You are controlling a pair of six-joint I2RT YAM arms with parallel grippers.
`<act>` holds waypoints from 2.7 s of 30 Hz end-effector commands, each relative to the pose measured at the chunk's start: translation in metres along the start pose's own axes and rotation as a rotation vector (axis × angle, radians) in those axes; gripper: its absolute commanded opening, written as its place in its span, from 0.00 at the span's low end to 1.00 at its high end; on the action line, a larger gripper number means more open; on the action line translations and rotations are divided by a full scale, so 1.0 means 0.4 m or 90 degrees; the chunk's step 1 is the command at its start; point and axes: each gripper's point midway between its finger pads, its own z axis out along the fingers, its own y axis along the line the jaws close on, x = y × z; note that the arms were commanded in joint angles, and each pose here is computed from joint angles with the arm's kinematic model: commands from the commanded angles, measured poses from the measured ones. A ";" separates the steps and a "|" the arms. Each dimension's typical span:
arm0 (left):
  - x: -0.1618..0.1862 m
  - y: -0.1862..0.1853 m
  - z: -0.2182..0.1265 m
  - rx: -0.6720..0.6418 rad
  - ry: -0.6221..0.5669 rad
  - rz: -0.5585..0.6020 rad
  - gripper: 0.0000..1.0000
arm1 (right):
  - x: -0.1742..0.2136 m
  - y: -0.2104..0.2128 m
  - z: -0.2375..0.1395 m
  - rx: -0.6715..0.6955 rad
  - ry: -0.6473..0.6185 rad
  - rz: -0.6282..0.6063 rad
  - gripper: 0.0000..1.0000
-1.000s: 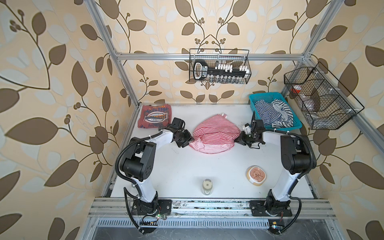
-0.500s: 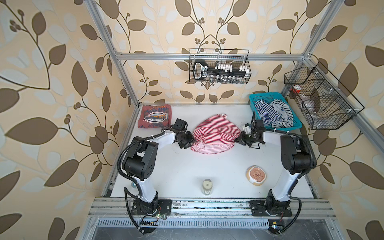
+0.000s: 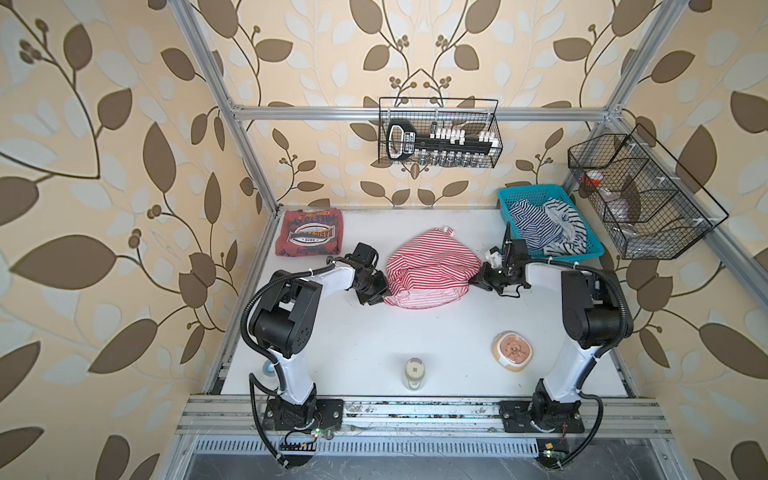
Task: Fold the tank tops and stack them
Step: 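Grasp the striped tank top's edges with both grippers on either side, then lift the striped tank top high with both grippers, shaking it open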
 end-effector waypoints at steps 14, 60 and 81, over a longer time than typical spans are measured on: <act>-0.006 0.079 0.037 -0.097 -0.010 0.001 0.28 | -0.010 0.006 -0.017 0.002 -0.009 -0.011 0.00; 0.046 -0.497 -1.146 0.324 -0.610 0.352 0.00 | -0.034 0.731 -0.984 -0.246 -0.495 -0.426 0.00; 0.203 -0.539 -1.354 0.472 -0.694 0.455 0.00 | 0.081 0.859 -1.192 -0.344 -0.600 -0.518 0.00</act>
